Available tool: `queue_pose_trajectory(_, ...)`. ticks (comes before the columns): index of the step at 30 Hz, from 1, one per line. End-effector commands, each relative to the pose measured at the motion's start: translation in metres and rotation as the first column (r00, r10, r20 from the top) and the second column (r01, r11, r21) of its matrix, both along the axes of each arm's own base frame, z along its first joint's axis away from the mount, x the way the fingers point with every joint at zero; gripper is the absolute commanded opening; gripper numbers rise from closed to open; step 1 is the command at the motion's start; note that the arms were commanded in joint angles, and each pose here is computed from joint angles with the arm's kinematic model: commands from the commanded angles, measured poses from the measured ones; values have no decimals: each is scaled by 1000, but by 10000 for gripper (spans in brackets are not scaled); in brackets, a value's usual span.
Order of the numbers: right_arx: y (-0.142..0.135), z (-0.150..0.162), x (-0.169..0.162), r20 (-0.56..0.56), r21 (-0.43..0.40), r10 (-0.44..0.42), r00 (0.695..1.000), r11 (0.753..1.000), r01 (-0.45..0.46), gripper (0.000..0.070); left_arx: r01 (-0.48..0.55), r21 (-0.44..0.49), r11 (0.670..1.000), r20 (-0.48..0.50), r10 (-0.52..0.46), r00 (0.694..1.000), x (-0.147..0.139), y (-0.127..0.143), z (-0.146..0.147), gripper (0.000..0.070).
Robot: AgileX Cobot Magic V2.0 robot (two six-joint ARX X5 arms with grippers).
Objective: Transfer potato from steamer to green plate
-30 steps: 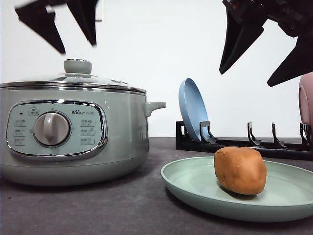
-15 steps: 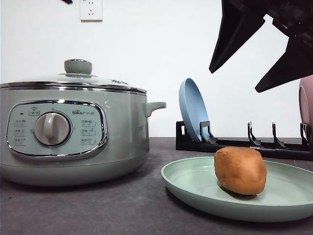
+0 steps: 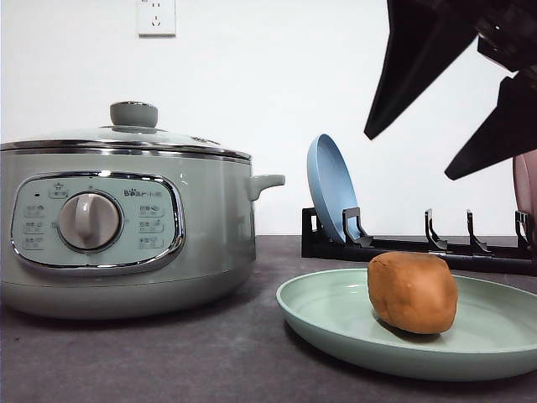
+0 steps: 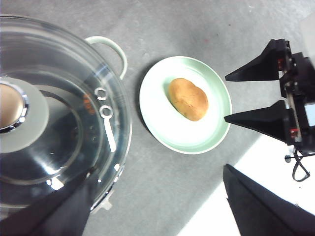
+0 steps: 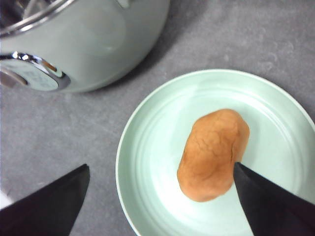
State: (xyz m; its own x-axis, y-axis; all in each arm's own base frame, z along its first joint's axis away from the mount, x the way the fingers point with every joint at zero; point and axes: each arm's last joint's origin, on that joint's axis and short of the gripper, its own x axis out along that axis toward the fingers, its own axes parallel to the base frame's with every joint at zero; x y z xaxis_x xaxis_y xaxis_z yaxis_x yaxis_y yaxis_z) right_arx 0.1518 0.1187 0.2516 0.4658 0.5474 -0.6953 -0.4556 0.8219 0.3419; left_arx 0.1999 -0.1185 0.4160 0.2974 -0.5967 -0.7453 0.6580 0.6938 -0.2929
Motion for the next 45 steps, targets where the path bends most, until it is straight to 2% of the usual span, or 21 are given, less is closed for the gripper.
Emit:
queue_pose_trajectory(1, 2, 4, 1, 8, 1, 14, 1000, 1000, -14, 591, 18, -16, 1000, 26, -17, 1000, -2, -2, 7, 469)
queue_pose_trajectory(3, 2, 3, 0, 2, -4, 14, 1000, 1000, -14, 579, 20, -17, 1000, 27, -19, 999, -2, -2, 7, 381)
queue_pose_trajectory(4, 2, 3, 0, -1, -6, 14, 1000, 1000, -14, 529, 20, -17, 1000, 27, -20, 999, -2, -2, 7, 325)
queue_pose_trajectory(5, 2, 3, 0, -4, -9, 14, 1000, 1000, -14, 446, 20, -17, 1000, 27, -20, 999, -2, -2, 7, 256)
queue_pose_trajectory(7, 1, 2, 0, -8, -12, 14, 1000, 1000, -14, 204, 20, -17, 1000, 28, -20, 999, -2, -2, 7, 86)
queue_pose_trajectory(8, 1, 2, 0, -8, -14, 15, 1000, 1000, -15, 99, 20, -17, 1000, 29, -20, 999, -2, -2, 7, 28)
queue_pose_trajectory(9, 1, 2, 0, -7, -15, 17, 1000, 1000, -17, 13, 20, -18, 1000, 30, -20, 999, -2, -2, 7, 4)
queue_pose_trajectory(39, 1, 2, 0, -3, -18, 11, 1000, 1000, -11, 0, 20, -21, 1000, 36, -19, 999, -3, -2, 8, 0)
queue_pose_trajectory(42, 1, 2, 0, -3, -18, 11, 1000, 1000, -11, 0, 35, -27, 999, 96, -32, 995, -8, 2, 14, 0)
queue_pose_trajectory(45, 1, 2, 0, -3, -18, 11, 1000, 1000, -11, 0, 44, -69, 997, 237, -26, 971, -14, 11, 29, 0)
